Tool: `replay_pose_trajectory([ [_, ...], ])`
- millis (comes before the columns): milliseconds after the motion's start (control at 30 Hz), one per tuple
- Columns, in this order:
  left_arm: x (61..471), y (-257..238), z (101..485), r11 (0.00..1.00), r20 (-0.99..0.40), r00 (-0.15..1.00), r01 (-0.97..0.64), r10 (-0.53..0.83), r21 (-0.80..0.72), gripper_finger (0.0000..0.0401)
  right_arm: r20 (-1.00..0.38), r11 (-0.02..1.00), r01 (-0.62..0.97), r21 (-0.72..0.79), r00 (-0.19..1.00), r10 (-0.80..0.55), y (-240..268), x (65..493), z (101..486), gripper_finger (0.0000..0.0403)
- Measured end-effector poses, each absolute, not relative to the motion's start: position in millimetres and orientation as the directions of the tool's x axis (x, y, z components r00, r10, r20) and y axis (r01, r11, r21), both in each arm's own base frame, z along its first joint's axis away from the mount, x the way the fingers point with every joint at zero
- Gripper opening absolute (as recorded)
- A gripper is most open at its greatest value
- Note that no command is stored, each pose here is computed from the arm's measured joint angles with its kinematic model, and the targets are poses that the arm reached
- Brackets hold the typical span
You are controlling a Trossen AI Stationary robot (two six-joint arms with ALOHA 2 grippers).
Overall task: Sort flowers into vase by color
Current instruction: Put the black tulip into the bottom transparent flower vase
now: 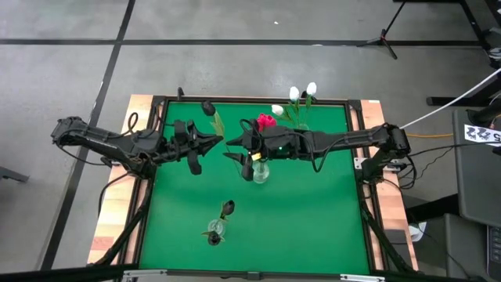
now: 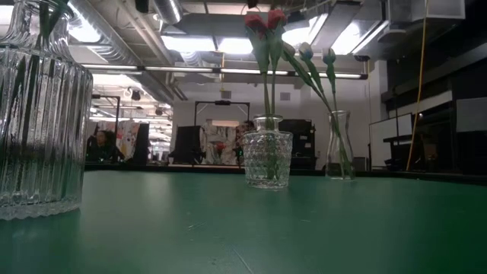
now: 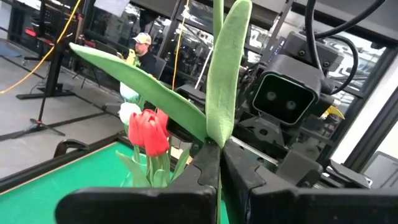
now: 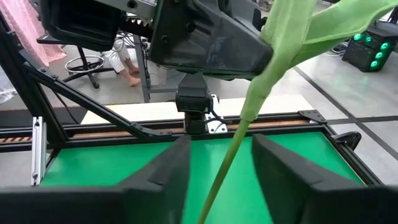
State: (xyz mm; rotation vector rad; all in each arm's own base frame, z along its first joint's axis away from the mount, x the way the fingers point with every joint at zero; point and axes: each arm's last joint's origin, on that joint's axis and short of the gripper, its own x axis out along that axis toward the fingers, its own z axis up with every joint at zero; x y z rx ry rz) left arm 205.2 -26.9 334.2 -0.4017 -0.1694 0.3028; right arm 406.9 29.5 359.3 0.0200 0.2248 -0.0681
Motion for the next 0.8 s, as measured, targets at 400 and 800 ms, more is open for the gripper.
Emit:
replay_pose_trajectory([
  [400, 205.2, -27.2, 334.2, 0.88, 0.103, 0.944, -0.248, 0.313, -0.404, 0.0001, -0.227, 0.998, 0.068, -0.01, 0.972, -0.068, 28.9, 406.9, 359.0, 0.0015],
  [800, 200.9, -30.5, 326.7, 0.959, 0.008, 0.983, -0.175, 0.181, -0.223, 0.0093, -0.193, 0.991, 0.122, 0.051, 0.975, -0.11, 29.2, 407.2, 362.2, 0.0003],
])
